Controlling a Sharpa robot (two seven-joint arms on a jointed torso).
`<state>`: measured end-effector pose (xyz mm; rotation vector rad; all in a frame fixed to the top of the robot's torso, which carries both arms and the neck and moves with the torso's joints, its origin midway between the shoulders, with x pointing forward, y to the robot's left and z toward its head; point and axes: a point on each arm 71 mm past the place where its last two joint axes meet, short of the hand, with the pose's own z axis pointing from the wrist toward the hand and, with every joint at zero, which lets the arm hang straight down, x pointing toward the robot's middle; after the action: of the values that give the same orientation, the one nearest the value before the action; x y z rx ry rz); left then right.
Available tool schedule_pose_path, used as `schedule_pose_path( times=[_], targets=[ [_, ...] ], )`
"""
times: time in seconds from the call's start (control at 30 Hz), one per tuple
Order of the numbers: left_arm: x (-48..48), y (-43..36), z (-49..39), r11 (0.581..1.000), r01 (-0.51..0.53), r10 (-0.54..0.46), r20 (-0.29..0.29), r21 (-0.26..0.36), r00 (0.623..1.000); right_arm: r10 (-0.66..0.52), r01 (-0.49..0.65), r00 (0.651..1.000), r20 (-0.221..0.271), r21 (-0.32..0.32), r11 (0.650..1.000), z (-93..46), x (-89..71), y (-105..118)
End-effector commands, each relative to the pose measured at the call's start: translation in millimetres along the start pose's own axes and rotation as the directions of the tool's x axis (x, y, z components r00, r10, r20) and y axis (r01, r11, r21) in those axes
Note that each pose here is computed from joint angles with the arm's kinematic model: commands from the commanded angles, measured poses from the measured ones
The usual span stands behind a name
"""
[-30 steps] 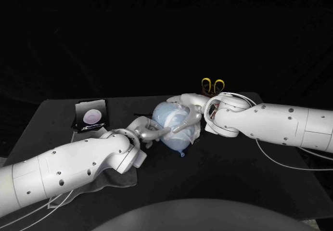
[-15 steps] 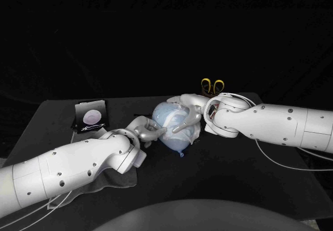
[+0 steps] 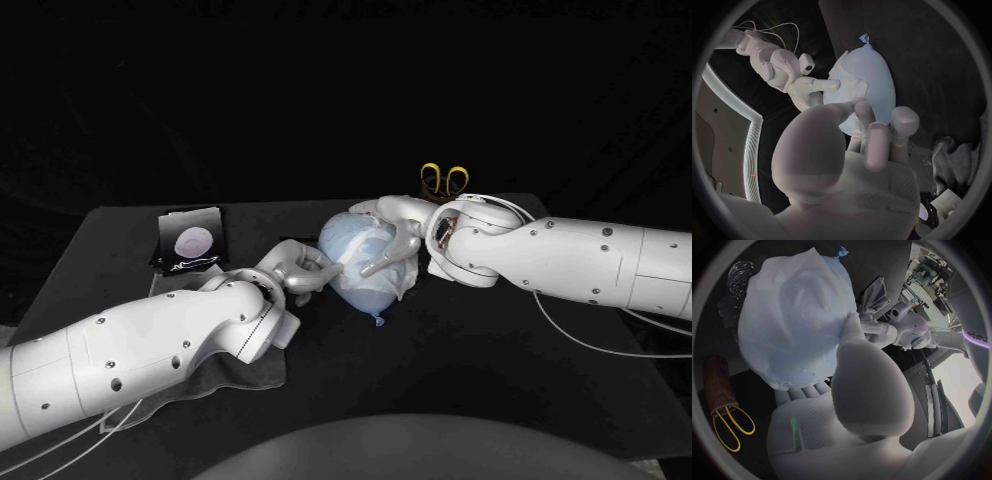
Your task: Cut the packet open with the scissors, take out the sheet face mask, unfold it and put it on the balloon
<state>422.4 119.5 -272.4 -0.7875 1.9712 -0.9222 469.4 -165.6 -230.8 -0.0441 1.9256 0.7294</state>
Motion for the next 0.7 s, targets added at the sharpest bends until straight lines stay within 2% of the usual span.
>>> schedule_pose_path(
  times=[0.03, 0.27, 0.5, 0.7],
  targets=[
    [-4.7, -2.3, -3.3, 0.999, 0.032, -0.031, -0.01, 0.029, 0.999, -0.003, 0.005, 0.996, -0.093, 0.019, 1.0, -2.0, 17.1, -3],
    [-15.0, -1.1, -9.4, 0.999, 0.028, -0.026, -0.04, 0.036, 0.999, -0.001, 0.003, 0.996, -0.091, 0.021, 1.0, -2.7, 17.5, -4],
    [-15.7, -0.5, -11.2, 0.999, 0.019, -0.016, -0.078, 0.037, 0.997, -0.001, 0.003, 0.996, -0.09, 0.023, 1.0, -3.0, 17.6, -5],
    [-14.4, 2.2, -12.4, 1.0, 0.004, -0.001, -0.134, 0.021, 0.991, -0.001, 0.003, 0.996, -0.088, 0.025, 1.0, -3.0, 17.5, -5]
  ],
)
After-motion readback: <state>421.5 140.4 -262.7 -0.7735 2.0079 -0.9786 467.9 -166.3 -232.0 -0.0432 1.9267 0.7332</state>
